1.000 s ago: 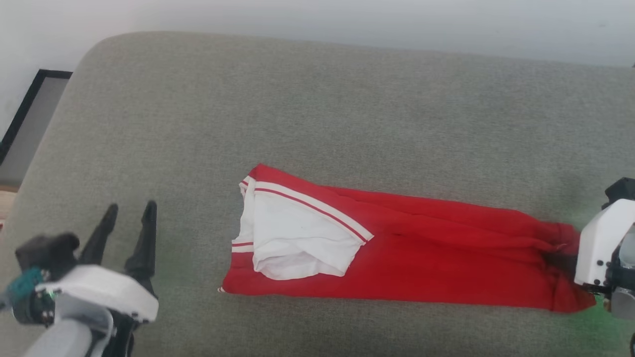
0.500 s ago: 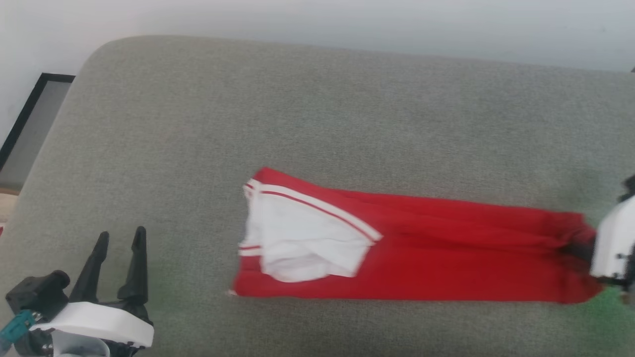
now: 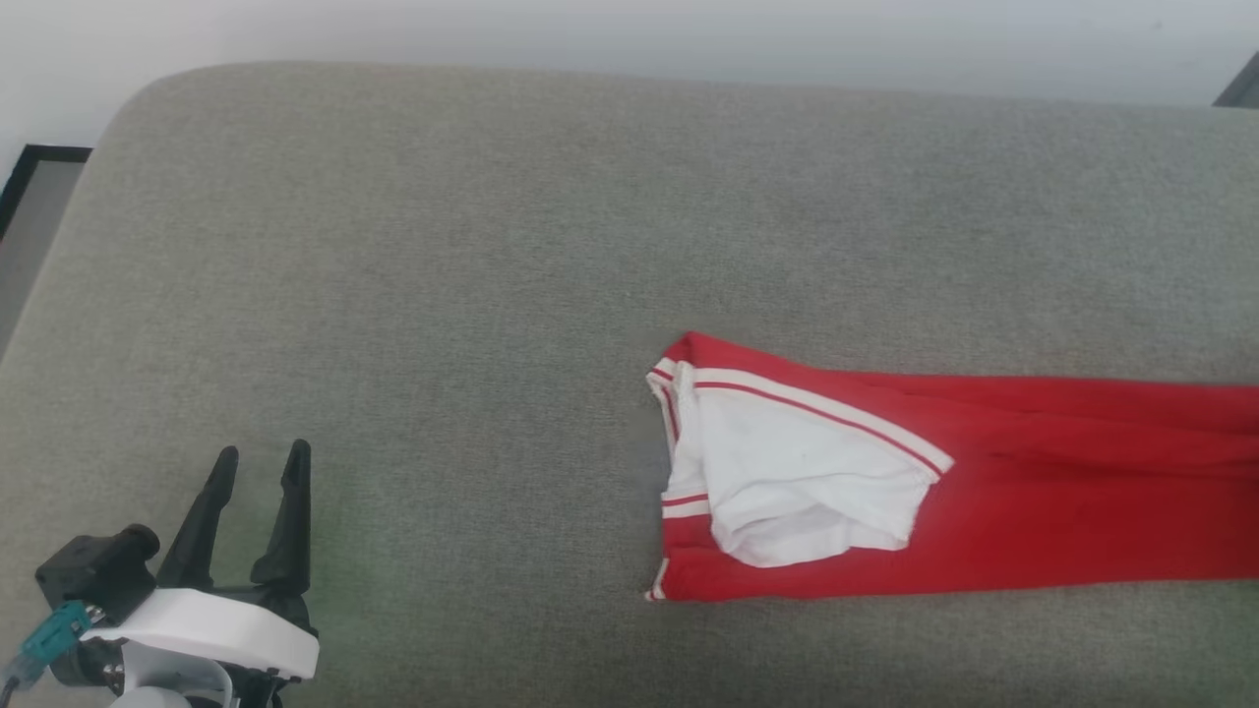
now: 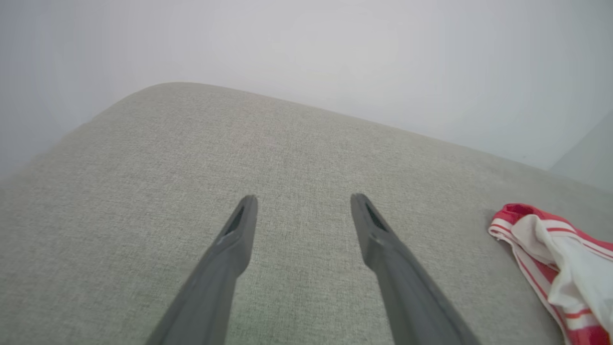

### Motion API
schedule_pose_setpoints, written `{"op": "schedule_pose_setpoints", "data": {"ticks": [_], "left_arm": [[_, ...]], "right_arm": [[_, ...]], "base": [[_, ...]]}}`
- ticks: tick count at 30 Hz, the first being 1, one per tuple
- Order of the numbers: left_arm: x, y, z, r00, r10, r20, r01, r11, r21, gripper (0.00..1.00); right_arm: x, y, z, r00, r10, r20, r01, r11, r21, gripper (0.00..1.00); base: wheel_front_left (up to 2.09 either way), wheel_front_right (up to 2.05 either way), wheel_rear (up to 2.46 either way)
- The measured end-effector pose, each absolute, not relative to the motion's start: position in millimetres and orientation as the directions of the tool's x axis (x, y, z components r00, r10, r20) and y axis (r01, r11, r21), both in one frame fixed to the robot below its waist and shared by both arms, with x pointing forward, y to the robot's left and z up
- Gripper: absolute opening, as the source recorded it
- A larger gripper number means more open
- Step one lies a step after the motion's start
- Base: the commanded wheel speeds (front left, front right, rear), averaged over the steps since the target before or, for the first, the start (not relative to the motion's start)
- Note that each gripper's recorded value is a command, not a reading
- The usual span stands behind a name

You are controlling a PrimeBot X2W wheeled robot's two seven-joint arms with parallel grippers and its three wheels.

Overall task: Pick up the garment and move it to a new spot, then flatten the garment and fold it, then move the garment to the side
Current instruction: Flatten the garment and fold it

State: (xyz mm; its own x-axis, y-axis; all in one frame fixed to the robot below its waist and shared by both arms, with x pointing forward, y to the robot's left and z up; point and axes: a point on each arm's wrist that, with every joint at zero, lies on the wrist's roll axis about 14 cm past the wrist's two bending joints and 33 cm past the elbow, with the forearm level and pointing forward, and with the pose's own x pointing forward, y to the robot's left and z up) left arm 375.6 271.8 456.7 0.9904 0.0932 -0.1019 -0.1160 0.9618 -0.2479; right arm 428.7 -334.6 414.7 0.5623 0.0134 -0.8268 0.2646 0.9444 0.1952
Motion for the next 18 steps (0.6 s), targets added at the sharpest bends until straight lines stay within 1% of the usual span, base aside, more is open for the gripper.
{"op": "schedule_pose_setpoints", "data": {"ticks": [4, 7, 9, 11, 15, 18], "left_arm": [[379.8, 269.6, 453.9, 0.991, 0.084, -0.105, -0.109, 0.961, -0.253, 1.00], [383.8, 267.6, 456.0, 0.992, 0.078, -0.094, -0.100, 0.960, -0.260, 1.00], [384.4, 265.0, 454.8, 0.993, 0.072, -0.095, -0.095, 0.959, -0.266, 1.00], [385.0, 264.6, 454.9, 0.993, 0.072, -0.094, -0.095, 0.959, -0.269, 1.00], [385.8, 263.6, 455.2, 0.993, 0.068, -0.091, -0.091, 0.957, -0.275, 1.00], [384.7, 263.2, 455.7, 0.994, 0.069, -0.090, -0.092, 0.956, -0.277, 1.00]], "right_arm": [[427.8, -344.3, 415.8, 0.564, -0.009, -0.826, 0.288, 0.939, 0.186, 0.00], [429.3, -340.1, 419.8, 0.579, 0.009, -0.816, 0.280, 0.937, 0.209, 0.00], [431.7, -332.3, 425.2, 0.590, 0.035, -0.807, 0.252, 0.941, 0.225, 0.00], [435.6, -318.8, 433.1, 0.615, 0.087, -0.784, 0.222, 0.935, 0.278, 0.00], [434.2, -293.1, 446.1, 0.625, 0.157, -0.765, 0.120, 0.948, 0.294, 0.00], [433.8, -259.0, 455.6, 0.628, 0.251, -0.736, 0.025, 0.939, 0.342, 0.00]], "base": [[0.00, 0.00, 0.00], [0.00, 0.00, 0.00], [0.00, 0.00, 0.00], [0.00, 0.00, 0.00], [0.00, 0.00, 0.00], [0.00, 0.00, 0.00]]}}
